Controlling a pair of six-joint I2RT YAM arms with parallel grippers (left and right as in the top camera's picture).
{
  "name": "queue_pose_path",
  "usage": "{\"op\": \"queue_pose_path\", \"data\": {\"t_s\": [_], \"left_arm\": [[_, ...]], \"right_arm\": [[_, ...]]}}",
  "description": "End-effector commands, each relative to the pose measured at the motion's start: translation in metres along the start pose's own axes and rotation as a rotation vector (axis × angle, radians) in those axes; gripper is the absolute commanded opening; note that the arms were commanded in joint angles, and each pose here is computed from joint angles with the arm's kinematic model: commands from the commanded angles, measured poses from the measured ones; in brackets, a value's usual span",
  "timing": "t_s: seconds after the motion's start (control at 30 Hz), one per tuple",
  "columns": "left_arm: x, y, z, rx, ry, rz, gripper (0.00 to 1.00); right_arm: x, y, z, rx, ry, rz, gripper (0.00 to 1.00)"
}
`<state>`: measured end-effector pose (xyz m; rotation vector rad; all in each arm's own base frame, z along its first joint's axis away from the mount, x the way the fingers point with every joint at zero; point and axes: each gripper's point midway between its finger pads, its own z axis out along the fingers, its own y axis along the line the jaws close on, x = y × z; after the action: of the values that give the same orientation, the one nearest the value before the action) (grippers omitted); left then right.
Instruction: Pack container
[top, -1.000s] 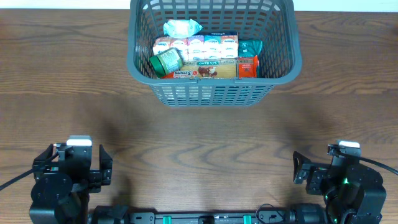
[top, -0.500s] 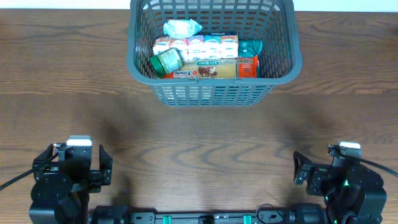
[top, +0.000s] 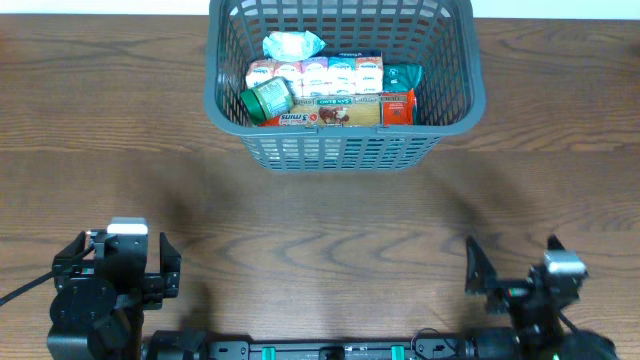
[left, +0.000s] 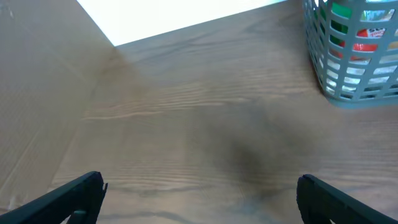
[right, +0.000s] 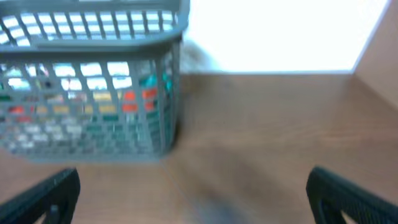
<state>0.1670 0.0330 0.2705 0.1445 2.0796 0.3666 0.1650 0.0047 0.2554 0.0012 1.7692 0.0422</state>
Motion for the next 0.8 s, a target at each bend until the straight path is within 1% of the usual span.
{"op": "queue_pose_path", "data": {"t_s": [0.0, 0.13, 0.27, 0.4, 0.57, 0.77], "left_arm": [[0.002, 0.002, 0.000, -0.011, 0.005, 0.004, 0.99], [0.002, 0.002, 0.000, -0.011, 0.005, 0.004, 0.99], [0.002, 0.002, 0.000, -0.011, 0.005, 0.004, 0.98], [0.002, 0.002, 0.000, -0.011, 0.005, 0.004, 0.99], [0.002, 0.002, 0.000, -0.011, 0.005, 0.004, 0.98], [0.002, 0.002, 0.000, -0.011, 0.005, 0.004, 0.98]], "right_arm": [[0.014, 0.010, 0.029, -0.055, -0.028, -0.087, 0.99], [0.012, 0.019, 0.062, -0.077, -0.194, -0.167, 0.99], [0.023, 0.021, 0.078, -0.071, -0.271, -0.218, 0.99], [0.054, 0.021, 0.092, -0.076, -0.224, -0.226, 0.99], [0.081, 0.021, 0.098, -0.084, -0.135, -0.230, 0.99], [0.082, 0.020, 0.098, -0.083, -0.129, -0.230, 0.99]]}}
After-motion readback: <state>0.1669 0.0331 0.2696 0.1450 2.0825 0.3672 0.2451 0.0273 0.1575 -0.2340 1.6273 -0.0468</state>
